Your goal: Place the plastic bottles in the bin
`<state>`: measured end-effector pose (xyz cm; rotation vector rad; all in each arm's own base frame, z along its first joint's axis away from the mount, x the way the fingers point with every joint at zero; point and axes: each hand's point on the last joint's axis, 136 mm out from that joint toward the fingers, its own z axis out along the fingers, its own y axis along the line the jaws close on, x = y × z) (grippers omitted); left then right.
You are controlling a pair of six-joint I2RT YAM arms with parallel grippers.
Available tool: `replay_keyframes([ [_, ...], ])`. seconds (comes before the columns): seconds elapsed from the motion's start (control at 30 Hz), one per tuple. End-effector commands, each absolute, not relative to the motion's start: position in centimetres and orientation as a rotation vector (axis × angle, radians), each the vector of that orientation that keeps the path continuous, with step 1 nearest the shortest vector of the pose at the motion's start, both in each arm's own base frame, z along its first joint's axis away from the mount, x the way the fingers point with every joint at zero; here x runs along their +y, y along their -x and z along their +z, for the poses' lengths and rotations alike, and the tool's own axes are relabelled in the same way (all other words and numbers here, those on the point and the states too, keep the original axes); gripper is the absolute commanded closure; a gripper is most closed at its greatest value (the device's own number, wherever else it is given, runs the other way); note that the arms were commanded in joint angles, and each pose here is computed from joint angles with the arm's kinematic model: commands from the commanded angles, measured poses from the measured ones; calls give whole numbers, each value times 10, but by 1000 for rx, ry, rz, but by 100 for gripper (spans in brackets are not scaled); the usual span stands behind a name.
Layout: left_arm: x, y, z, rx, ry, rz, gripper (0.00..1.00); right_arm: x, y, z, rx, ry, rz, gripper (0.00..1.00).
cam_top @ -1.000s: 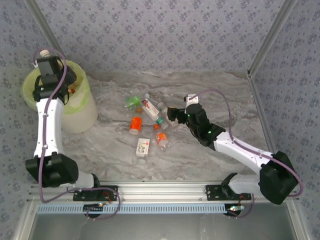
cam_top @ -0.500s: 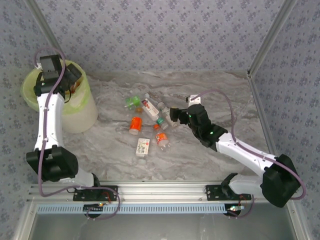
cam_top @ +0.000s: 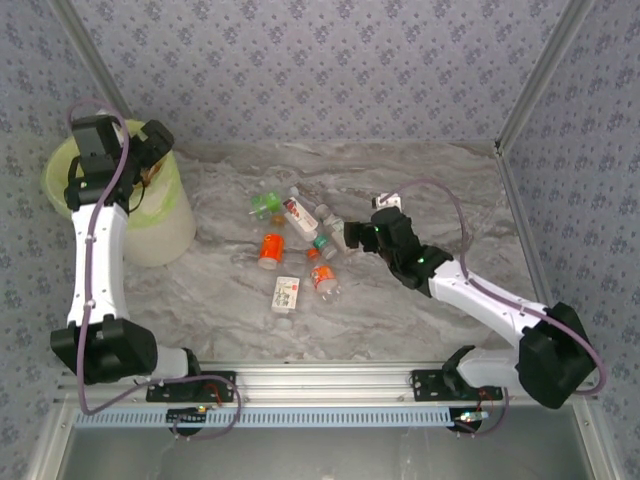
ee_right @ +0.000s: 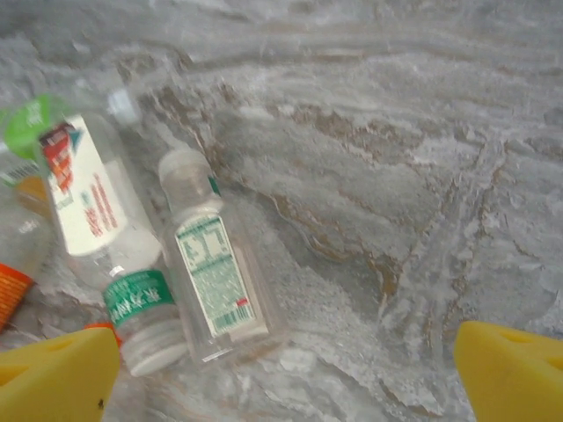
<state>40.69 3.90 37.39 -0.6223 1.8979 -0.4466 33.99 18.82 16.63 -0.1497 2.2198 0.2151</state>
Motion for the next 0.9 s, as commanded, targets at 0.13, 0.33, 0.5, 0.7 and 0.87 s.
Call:
replay_keyframes([
  [0.13, 4, -387, 405, 1789, 471, -673, 1, 222, -318, 125, 2485, 514, 314, 1],
  [0.33, -2, -370, 398, 1790, 461, -693, 1, 219, -347, 103, 2551, 468, 269, 5],
  [0.5, -3, -359, 389, 1824, 451, -664, 0, 229, -366, 91, 2593, 629, 327, 11],
  [0.7, -4, -350, 379, 1853, 457, -654, 0, 239, -374, 76, 2637, 698, 353, 13],
  [0.87, -5, -349, 375, 1862, 459, -652, 1, 244, -375, 64, 2661, 695, 367, 16],
])
